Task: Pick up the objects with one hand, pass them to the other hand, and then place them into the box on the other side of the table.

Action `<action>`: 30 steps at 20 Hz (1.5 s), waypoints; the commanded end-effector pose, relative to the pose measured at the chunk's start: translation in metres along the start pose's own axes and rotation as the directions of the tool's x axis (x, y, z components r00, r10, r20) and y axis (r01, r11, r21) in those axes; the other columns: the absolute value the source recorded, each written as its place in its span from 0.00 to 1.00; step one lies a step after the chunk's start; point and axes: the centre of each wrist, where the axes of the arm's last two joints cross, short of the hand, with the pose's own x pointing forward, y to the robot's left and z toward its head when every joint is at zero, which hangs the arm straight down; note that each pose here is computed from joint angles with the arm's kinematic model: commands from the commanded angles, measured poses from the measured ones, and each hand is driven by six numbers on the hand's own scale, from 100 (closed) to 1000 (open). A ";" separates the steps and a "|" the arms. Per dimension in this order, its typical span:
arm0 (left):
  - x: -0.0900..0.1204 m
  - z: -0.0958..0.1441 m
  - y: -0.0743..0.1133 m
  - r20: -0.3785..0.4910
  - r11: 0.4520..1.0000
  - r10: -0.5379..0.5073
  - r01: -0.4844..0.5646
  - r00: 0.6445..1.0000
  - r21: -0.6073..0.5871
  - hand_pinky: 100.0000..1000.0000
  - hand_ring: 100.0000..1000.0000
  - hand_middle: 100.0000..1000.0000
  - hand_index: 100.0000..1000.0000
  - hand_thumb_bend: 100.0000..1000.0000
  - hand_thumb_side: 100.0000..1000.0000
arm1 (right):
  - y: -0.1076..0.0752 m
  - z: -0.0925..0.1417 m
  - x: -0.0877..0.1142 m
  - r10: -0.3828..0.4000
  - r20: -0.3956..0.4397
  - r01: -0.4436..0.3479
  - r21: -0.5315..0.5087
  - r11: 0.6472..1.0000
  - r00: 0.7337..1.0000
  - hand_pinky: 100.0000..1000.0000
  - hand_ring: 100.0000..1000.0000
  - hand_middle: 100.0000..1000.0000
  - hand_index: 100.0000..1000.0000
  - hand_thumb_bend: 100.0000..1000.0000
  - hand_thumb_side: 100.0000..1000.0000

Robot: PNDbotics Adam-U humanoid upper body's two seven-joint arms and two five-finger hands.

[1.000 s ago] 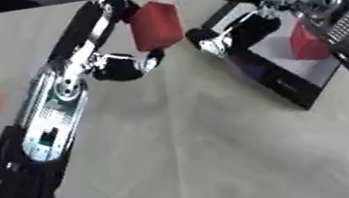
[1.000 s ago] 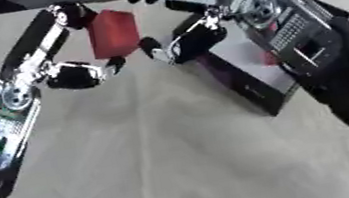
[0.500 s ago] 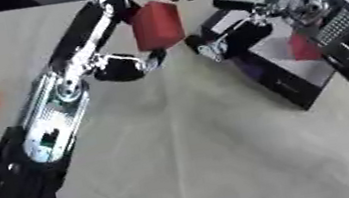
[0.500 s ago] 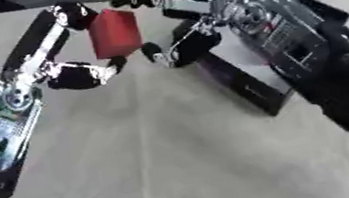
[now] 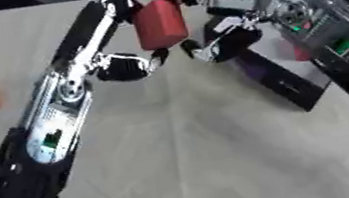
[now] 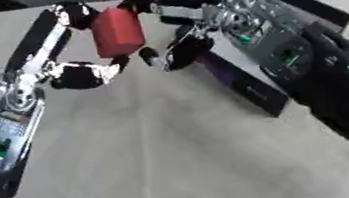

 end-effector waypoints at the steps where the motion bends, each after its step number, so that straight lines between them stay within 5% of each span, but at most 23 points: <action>1: 0.008 -0.005 0.005 0.033 1.000 -0.010 0.010 0.999 0.016 0.73 0.62 0.54 0.50 0.16 0.00 | -0.011 0.005 0.003 -0.001 0.005 0.001 -0.028 1.000 1.000 0.95 0.97 1.00 1.00 0.00 0.21; 11: 0.004 -0.007 0.000 0.009 1.000 -0.022 0.022 1.000 -0.003 0.73 0.62 0.54 0.50 0.17 0.00 | -0.015 0.010 0.012 -0.047 0.029 0.048 -0.028 0.998 0.998 0.96 0.97 1.00 1.00 0.00 0.28; 30: 0.012 -0.008 0.000 0.103 0.998 0.049 -0.054 0.994 0.045 0.73 0.62 0.53 0.52 0.15 0.00 | -0.009 0.009 0.002 -0.036 0.002 0.036 -0.009 0.999 0.999 0.95 0.95 0.95 0.96 0.00 0.26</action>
